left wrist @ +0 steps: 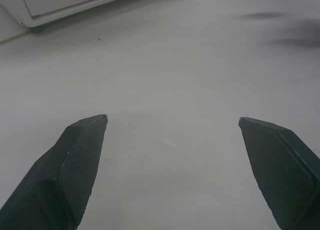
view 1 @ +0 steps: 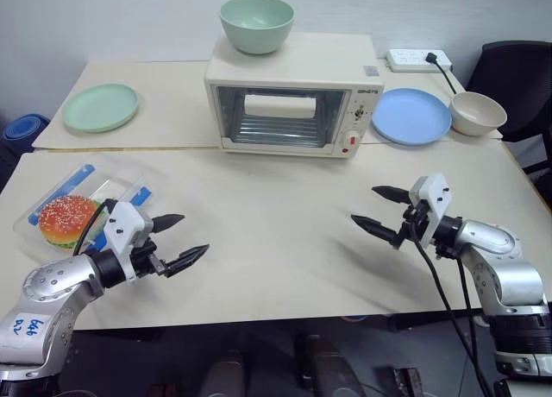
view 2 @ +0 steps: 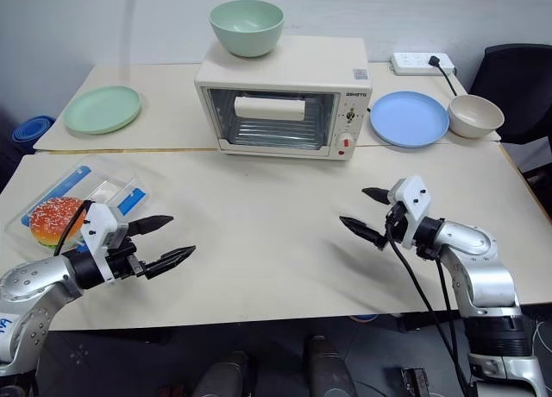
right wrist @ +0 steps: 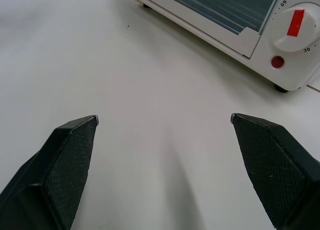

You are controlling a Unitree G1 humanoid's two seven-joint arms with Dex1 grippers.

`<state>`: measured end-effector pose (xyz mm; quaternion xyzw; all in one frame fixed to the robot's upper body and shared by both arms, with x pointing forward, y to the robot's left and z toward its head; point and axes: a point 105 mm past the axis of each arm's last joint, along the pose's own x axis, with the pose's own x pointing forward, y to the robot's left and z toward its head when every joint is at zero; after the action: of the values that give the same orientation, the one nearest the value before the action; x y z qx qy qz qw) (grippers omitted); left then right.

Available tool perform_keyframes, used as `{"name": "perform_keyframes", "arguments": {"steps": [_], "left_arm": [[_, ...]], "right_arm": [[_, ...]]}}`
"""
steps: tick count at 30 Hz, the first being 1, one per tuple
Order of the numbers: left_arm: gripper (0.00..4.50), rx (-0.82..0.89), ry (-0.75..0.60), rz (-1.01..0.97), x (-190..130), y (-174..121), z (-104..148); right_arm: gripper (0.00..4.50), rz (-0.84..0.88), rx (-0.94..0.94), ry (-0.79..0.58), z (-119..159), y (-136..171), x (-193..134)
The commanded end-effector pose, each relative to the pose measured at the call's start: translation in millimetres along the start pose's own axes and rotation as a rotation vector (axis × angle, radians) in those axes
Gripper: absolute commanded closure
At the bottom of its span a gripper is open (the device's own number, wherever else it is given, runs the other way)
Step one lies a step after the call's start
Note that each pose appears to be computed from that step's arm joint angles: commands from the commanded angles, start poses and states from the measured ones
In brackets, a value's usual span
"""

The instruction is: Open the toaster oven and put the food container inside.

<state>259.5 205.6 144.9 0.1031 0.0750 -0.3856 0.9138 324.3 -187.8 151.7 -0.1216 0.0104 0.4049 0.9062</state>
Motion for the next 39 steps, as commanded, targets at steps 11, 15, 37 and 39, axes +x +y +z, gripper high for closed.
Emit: {"name": "perform_keyframes", "arguments": {"steps": [11, 15, 37, 39], "left_arm": [[0.00, -0.075, -0.050, 0.008, 8, -9, 5], [0.00, -0.088, -0.064, -0.030, 9, -15, 7], [0.00, 0.013, -0.349, -0.078, 12, 3, 131], [0.00, 0.027, -0.342, -0.069, 12, 5, 133]], "right_arm": [[0.05, 0.014, -0.017, -0.039, 17, 1, 3], [0.05, 0.050, 0.014, -0.035, 18, 6, 6], [0.05, 0.067, 0.090, -0.273, 102, -23, 124], [0.05, 0.064, 0.100, -0.297, 109, -25, 128]]}}
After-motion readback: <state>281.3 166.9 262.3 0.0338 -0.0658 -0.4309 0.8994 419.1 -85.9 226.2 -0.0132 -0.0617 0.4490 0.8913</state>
